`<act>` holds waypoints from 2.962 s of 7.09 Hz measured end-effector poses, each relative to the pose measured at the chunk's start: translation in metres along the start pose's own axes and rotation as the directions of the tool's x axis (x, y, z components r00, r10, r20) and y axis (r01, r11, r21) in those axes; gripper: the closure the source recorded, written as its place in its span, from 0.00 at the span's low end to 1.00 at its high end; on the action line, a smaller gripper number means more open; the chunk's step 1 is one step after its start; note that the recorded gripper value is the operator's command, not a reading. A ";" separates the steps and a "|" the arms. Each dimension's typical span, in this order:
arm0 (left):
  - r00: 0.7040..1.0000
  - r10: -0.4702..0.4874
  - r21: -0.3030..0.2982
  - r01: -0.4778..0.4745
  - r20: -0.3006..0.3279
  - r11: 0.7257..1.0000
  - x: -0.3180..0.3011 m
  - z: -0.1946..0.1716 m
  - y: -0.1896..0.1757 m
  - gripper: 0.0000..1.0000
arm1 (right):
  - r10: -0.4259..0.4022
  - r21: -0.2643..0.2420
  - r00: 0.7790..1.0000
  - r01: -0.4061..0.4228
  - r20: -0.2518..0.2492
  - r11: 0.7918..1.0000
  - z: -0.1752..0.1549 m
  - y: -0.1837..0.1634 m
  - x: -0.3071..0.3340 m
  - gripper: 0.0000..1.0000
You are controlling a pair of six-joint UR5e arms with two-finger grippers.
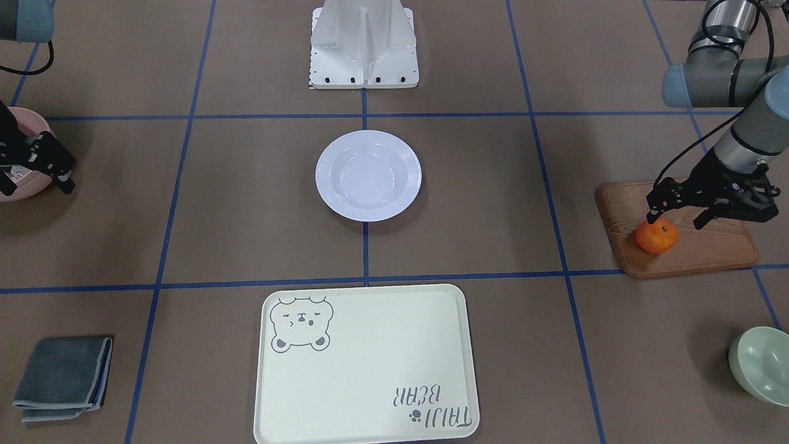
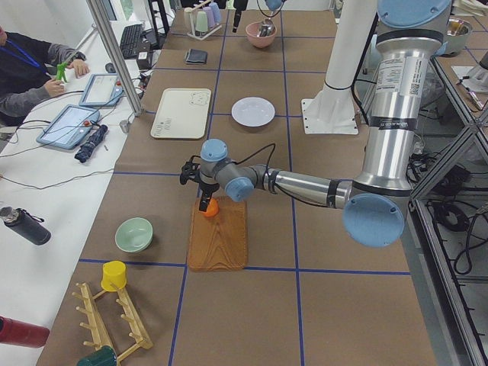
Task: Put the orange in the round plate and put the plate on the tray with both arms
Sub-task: 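Grasp the orange on the wooden board with left gripper while right arm advances, then carry the orange with the left gripper and set it on the white plate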
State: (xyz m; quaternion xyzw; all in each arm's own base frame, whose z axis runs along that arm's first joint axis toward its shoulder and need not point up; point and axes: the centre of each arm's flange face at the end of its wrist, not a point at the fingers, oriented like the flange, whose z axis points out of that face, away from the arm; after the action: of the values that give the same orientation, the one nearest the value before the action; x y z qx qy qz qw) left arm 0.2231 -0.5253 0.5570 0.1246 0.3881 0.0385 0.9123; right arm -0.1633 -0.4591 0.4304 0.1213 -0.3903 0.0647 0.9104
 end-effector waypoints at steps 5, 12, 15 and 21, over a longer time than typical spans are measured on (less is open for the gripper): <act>0.999 0.026 -0.032 -0.025 0.030 0.999 0.008 0.028 0.008 1.00 | -0.003 0.001 1.000 0.003 -0.006 1.000 0.002 0.000 0.001 0.00; 0.985 -0.170 -0.041 0.169 -0.019 0.985 0.257 -0.068 -0.066 1.00 | 0.088 0.013 0.993 -0.089 0.074 0.996 0.003 -0.006 -0.064 0.00; 0.958 -0.285 -0.072 0.285 0.018 0.956 0.445 -0.061 -0.018 1.00 | 0.250 0.036 0.951 -0.261 0.181 0.965 0.006 0.006 -0.106 0.00; 0.953 -0.295 -0.065 0.299 0.065 0.952 0.586 0.005 0.053 0.01 | 0.281 0.033 0.937 -0.293 0.207 0.955 0.011 0.018 -0.122 0.00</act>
State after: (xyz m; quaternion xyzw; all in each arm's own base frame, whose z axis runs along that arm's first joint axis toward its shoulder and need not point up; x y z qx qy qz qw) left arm 0.6354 -0.3771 0.1649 0.0317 0.3758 -0.0881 0.9220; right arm -0.2584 -0.4480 0.3516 0.0977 -0.4911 0.1965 0.8430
